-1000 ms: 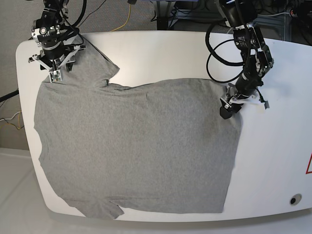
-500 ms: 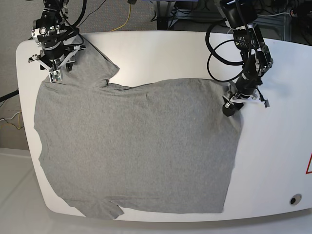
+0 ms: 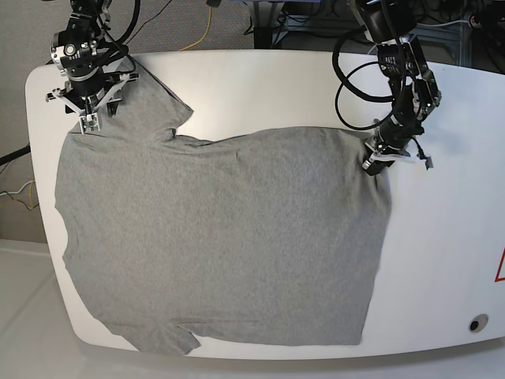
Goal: Fold the T-shirt properly
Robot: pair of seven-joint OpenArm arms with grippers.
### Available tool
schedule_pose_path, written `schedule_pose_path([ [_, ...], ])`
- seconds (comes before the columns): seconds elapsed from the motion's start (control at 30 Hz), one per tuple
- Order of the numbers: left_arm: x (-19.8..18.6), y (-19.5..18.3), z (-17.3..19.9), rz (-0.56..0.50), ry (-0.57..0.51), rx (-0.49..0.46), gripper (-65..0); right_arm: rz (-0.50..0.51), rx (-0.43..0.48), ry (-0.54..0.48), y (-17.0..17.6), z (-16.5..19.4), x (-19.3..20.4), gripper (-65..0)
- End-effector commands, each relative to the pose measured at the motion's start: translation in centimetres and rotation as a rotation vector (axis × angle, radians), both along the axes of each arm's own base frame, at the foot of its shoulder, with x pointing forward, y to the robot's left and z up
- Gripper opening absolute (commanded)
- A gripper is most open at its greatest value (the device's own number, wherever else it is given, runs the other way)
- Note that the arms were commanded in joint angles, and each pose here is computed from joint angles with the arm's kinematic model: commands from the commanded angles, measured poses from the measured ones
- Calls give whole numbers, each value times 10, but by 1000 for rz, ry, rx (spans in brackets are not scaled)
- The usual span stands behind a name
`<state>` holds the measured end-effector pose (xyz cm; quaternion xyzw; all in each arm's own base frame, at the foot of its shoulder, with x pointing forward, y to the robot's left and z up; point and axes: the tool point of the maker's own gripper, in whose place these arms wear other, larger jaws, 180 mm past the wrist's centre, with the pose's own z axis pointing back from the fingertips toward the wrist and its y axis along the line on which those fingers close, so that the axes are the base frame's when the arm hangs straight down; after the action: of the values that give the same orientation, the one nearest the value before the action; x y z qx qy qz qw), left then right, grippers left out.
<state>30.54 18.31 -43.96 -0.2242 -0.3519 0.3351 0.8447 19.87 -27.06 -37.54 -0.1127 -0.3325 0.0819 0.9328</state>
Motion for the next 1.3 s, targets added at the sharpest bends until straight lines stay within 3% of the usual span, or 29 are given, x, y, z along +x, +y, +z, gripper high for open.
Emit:
schedule_pose_path([
  [0.0,-28,-9,-26,-47,159,-3,-644,9,-16,-33,-3,9,6,-385],
  [0.63,-33,-6,-28,-45,169,2,-644,-6,-21,-43,-8,12,7,-385],
  [0.93,-34,-6,-28,-45,171,2,-644,-240,4,-150,-54,33,0,-384],
  [1.03,-34,-6,-28,-45,171,2,-644,-250,17,-148,-61,37,-1,-380],
  [1.27,-34,-6,-28,-45,171,2,-644,-316,93,-93,-75,32,-7,-229],
])
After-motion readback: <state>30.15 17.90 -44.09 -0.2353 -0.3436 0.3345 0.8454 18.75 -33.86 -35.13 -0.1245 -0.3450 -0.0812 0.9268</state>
